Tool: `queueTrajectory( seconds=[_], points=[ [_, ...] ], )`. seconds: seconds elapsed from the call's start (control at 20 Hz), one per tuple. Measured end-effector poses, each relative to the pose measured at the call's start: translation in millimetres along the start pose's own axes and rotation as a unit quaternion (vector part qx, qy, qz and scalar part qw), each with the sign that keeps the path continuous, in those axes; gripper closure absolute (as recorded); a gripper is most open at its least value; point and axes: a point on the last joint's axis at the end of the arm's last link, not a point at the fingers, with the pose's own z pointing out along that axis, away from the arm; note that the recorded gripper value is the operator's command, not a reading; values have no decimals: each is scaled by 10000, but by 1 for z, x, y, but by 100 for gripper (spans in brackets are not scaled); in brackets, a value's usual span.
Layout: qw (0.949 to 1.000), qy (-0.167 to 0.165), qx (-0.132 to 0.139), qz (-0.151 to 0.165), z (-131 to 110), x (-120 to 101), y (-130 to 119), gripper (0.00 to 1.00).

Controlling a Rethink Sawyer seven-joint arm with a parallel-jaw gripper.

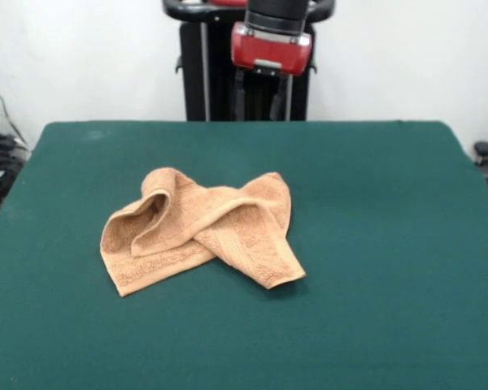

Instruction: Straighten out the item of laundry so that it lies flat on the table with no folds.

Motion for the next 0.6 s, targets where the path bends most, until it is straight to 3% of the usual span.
queueTrajectory(
  seconds=[0.6],
  points=[
    [9999, -96, -61, -26, 1, -4, 6, 0]
  ],
)
